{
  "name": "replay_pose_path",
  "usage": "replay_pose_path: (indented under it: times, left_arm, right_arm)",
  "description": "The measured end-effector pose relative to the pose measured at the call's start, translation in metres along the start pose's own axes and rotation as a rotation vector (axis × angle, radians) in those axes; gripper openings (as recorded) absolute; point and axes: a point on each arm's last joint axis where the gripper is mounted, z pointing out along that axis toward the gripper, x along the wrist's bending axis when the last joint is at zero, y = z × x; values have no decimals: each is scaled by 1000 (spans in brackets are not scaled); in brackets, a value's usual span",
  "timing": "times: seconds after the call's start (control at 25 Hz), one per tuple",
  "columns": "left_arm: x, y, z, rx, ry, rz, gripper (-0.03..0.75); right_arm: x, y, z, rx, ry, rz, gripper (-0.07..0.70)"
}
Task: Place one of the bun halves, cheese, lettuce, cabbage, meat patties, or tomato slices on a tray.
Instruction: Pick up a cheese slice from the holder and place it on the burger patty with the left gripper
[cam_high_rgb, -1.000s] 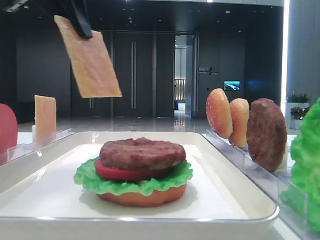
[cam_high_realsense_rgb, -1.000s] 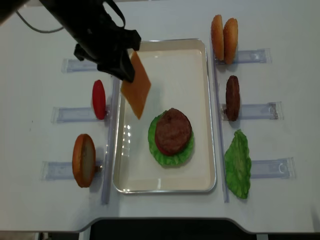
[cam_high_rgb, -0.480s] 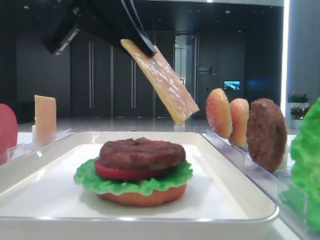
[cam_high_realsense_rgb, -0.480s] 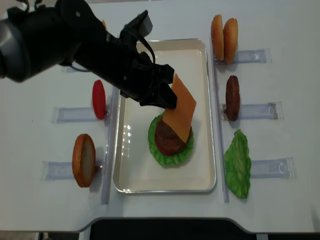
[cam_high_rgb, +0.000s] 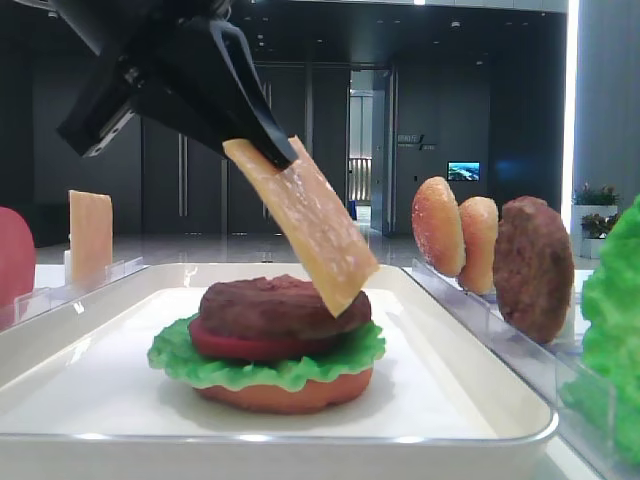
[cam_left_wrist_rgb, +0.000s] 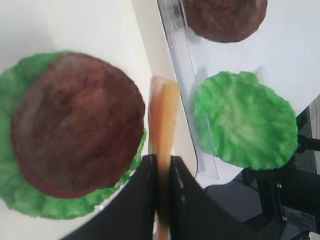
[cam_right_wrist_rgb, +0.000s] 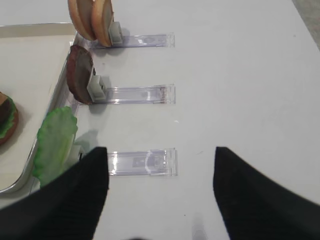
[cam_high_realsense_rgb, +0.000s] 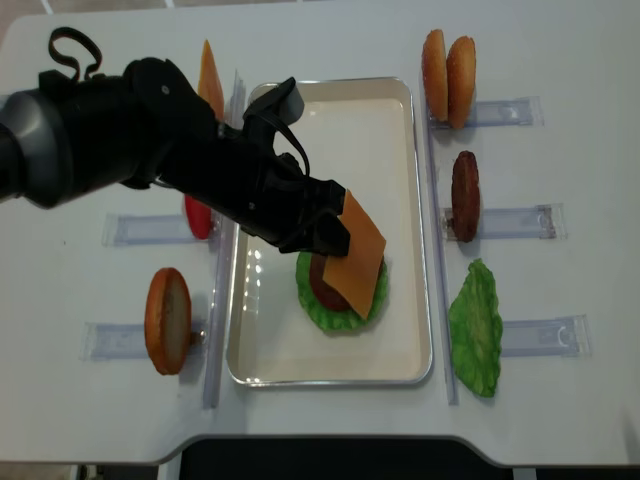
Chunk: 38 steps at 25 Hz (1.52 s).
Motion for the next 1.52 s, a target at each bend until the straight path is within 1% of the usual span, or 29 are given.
replay_pose_path:
  times: [0.08,0.2,0.44,0.6,0.8,1.52]
  left_arm:
    - [0,2,0,-27,0,7,31]
    - [0,4,0,-43,1,11,31]
    - [6,-3,4,-32,15,-9,31]
    - [10,-6,5,-34,29,-14,31]
    - [13,-4,5,-55,54,5,31]
    - [17,-2,5,-84,97,39,33]
  right_arm:
    - [0,0,0,0,0,0,434]
    - [0,0,0,0,0,0,434]
    - [0,0,0,-1,0,0,434]
    - [0,0,0,-1,0,0,434]
    - [0,0,0,-3,0,0,434]
    - [0,0,0,-3,0,0,434]
